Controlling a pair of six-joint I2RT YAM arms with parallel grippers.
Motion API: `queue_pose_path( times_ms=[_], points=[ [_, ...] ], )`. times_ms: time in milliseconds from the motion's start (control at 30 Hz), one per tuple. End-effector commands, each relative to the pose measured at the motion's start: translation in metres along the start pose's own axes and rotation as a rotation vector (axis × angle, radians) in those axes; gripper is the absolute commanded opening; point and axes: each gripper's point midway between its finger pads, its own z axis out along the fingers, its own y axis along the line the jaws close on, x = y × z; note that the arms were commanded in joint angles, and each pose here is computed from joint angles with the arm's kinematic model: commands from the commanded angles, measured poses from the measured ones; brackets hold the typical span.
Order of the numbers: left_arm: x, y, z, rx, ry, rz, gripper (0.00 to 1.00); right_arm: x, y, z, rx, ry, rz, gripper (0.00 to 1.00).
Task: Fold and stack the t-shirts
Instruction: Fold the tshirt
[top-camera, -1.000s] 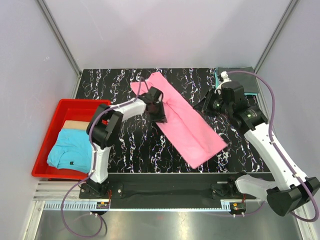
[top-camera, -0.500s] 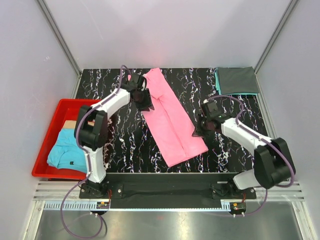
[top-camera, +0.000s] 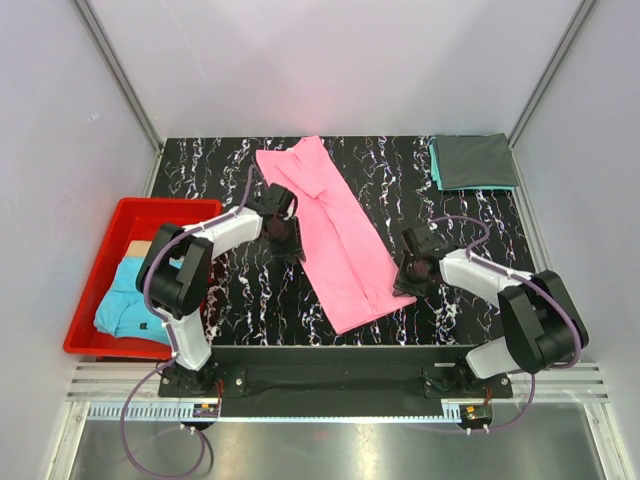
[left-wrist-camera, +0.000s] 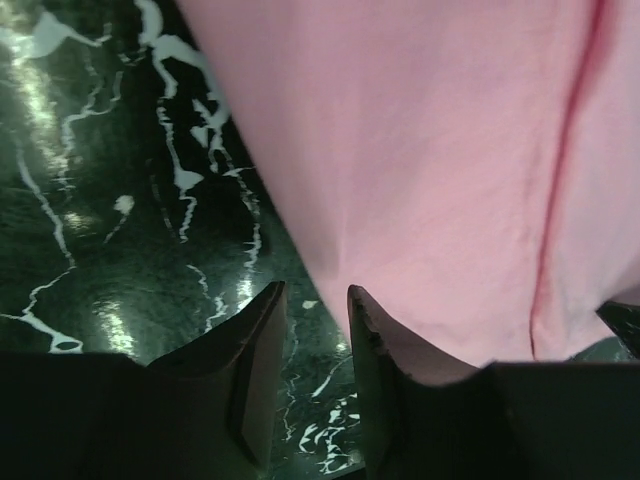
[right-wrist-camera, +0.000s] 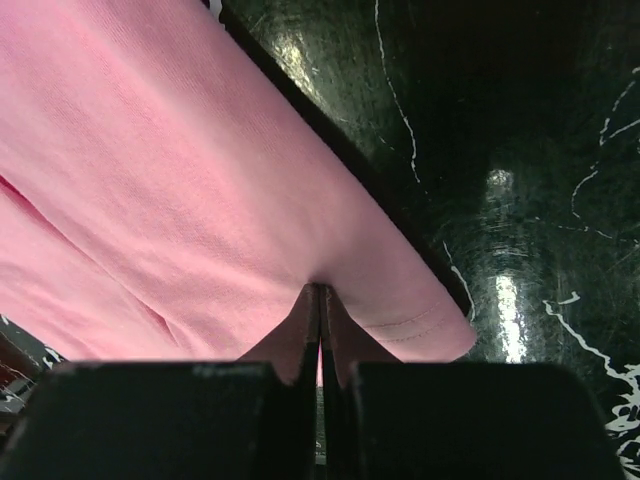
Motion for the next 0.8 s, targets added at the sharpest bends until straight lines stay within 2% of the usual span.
queue_pose_path(
  times_ms=[0, 133, 167, 300, 467, 500, 600, 633, 733, 767],
  points=[
    [-0.016, 0.02, 0.001, -0.087, -0.076, -0.036, 0.36, 0.001, -0.019, 0.004, 0.057, -0.055, 0.067, 0.0],
    [-0.046, 0.018, -0.011, -0.038, -0.139, -0.066, 0.36, 0.016, -0.016, -0.002, -0.008, -0.067, 0.094, 0.0],
    [-0.064, 0.007, -0.021, -0.009, -0.18, -0.055, 0.37, 0.013, -0.007, -0.008, -0.047, -0.093, 0.106, 0.0],
    [-0.112, -0.016, -0.038, 0.032, -0.29, 0.001, 0.36, 0.025, 0.016, -0.017, -0.15, -0.064, 0.115, 0.0],
    [-0.158, -0.028, -0.02, 0.088, -0.35, -0.016, 0.35, 0.018, 0.027, -0.034, -0.178, -0.092, 0.125, 0.0],
    [-0.158, -0.022, -0.004, 0.075, -0.317, -0.03, 0.35, 0.015, 0.028, -0.038, -0.181, -0.099, 0.122, 0.0],
    [-0.172, -0.027, 0.005, 0.117, -0.321, -0.025, 0.34, 0.007, 0.037, -0.052, -0.194, -0.115, 0.099, 0.0],
    [-0.175, -0.024, 0.013, 0.122, -0.314, -0.026, 0.28, 0.003, 0.042, -0.057, -0.21, -0.124, 0.095, 0.0],
    [-0.178, -0.011, 0.026, 0.101, -0.297, -0.038, 0.21, -0.004, 0.051, -0.065, -0.247, -0.145, 0.083, 0.0],
    [-0.179, -0.007, 0.027, 0.082, -0.295, -0.046, 0.16, -0.005, 0.052, -0.065, -0.244, -0.148, 0.076, 0.0]
  ],
)
